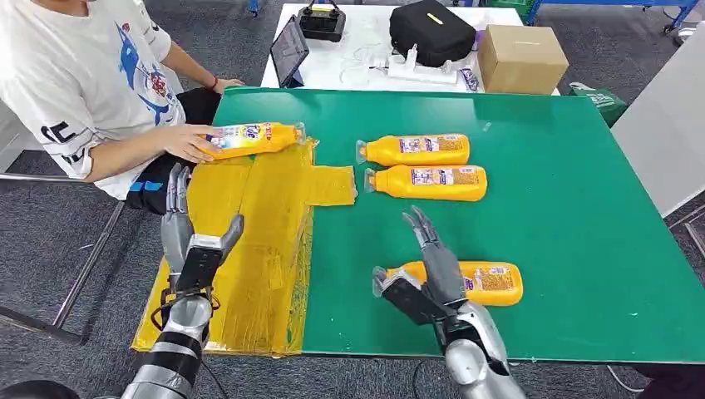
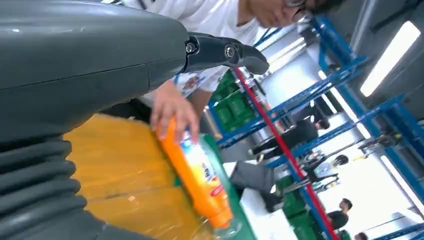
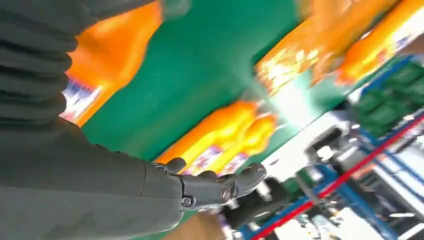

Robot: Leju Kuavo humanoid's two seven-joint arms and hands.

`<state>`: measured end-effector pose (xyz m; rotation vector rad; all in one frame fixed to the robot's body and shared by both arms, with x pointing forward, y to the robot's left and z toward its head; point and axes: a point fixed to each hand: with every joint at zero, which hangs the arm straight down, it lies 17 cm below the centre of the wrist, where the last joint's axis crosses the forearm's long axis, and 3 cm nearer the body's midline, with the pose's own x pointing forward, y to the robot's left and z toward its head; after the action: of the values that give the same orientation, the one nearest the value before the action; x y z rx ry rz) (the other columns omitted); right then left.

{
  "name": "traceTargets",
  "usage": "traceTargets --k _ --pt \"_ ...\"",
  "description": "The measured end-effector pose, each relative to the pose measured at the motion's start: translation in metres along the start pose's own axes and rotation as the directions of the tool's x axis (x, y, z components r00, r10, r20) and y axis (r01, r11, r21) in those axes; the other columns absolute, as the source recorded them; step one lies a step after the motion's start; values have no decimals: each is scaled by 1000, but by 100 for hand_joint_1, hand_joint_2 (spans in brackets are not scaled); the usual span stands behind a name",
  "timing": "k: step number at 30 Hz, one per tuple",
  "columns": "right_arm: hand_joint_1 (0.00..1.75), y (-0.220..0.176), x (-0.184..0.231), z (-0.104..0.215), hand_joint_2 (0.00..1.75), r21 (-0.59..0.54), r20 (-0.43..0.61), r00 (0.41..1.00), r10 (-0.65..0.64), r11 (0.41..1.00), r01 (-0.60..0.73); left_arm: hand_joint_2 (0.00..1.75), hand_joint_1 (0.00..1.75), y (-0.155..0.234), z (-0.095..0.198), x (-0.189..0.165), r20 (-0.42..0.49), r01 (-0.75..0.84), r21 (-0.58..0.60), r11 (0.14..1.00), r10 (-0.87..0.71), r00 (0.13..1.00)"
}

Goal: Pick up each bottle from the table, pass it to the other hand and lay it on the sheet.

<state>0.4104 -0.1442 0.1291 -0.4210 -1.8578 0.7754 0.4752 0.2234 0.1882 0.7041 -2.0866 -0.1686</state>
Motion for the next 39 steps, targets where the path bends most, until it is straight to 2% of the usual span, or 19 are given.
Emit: traceTargets --k 3,9,16,25,39 --pt "0 -17 -19 5 175 14 -32 999 45 999 -44 175 0 -6 11 -4 -18 -2 -26 1000 1 1000" --pt "0 -34 -31 7 175 4 -43 995 86 996 -86 175 0 -12 19 -4 -26 -7 -49 999 5 1000" --pt "0 -34 -66 27 175 110 -126 985 120 988 -107 175 0 -27 33 -12 -57 -16 -112 994 9 998" --pt "0 -22 -101 53 175 248 -208 972 106 967 -53 175 0 -45 40 -14 -88 -45 -154 987 32 996" --pt "0 -36 -123 77 175 333 -244 962 122 942 -35 175 0 -56 42 -14 -100 -71 -180 981 53 994"
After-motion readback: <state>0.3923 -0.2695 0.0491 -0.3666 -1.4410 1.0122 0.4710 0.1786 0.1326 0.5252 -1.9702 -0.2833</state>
